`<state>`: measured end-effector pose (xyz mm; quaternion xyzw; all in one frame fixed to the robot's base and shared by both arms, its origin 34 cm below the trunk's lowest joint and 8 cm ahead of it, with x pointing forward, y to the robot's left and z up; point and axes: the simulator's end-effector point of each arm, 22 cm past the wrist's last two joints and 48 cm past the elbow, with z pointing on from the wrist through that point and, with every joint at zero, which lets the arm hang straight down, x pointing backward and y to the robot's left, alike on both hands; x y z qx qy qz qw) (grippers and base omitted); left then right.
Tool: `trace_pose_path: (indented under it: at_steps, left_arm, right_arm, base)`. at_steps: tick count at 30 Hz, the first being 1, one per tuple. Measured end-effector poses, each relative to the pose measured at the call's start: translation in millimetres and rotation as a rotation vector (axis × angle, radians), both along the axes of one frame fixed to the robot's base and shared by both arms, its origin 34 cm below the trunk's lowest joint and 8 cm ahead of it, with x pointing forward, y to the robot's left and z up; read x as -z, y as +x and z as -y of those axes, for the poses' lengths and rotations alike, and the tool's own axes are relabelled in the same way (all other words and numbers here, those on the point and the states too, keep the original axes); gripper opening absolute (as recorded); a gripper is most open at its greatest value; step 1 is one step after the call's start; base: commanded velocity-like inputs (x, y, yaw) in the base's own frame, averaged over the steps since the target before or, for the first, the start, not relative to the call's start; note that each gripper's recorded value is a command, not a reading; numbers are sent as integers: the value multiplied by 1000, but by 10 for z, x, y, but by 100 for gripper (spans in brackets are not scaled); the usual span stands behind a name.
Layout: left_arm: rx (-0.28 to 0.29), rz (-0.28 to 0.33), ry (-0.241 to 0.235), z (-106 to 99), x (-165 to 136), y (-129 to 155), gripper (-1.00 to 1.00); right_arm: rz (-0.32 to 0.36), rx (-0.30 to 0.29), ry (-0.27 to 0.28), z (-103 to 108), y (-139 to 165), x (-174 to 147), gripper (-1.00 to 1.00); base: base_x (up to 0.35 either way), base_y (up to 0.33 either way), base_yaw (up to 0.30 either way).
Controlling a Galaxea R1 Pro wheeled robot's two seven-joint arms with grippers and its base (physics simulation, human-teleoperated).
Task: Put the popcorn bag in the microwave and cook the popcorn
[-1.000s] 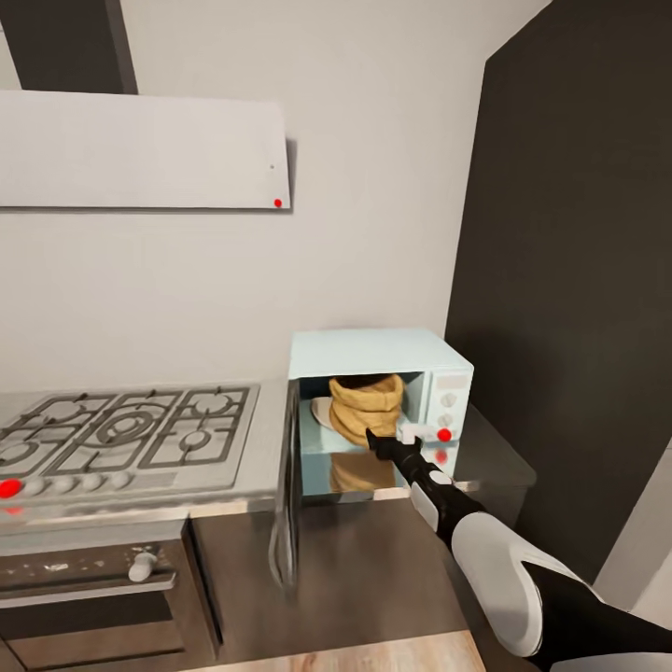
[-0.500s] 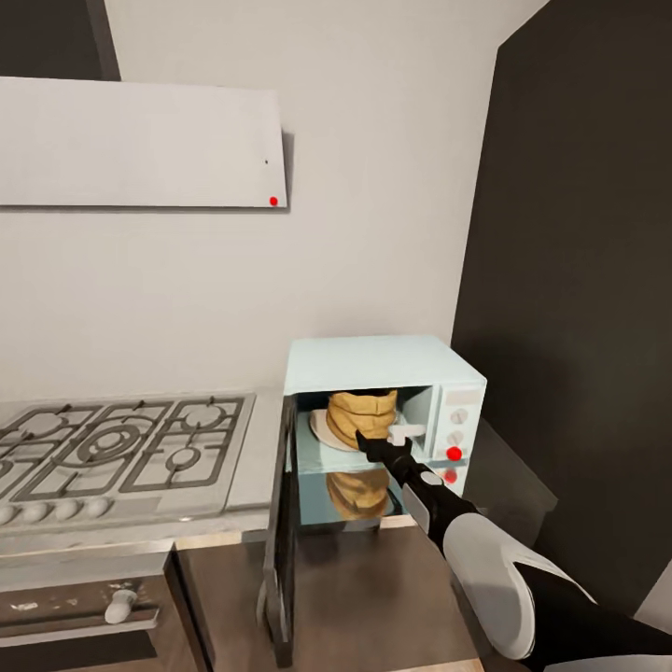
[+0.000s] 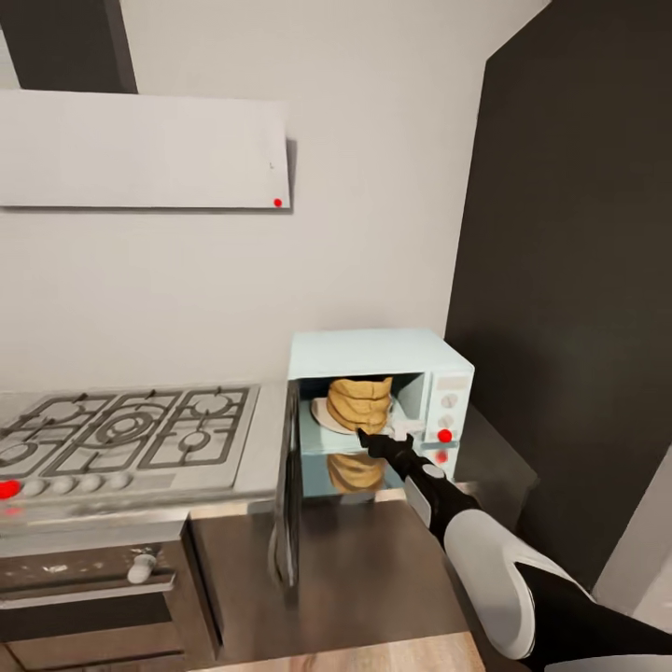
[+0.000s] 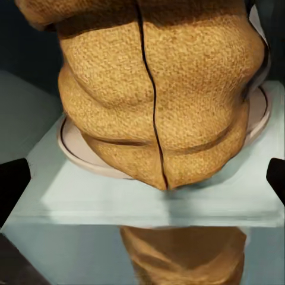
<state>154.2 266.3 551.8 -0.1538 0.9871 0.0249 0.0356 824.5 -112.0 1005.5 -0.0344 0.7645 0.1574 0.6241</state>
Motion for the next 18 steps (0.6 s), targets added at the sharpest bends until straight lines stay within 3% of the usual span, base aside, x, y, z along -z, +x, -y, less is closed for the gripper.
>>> trace_pose_path:
  at_steps: [12,18]
  left_arm:
    - [0,1,-1,9,0,4,100]
    - [-1,1,-3,23,0,3,100]
  right_arm:
    - [-84,3,-7,100,-12,149,100]
    - [-233,51,-55,986,-80,544,100]
  base:
    - [-330,0,0]
    - [-329,0,0]
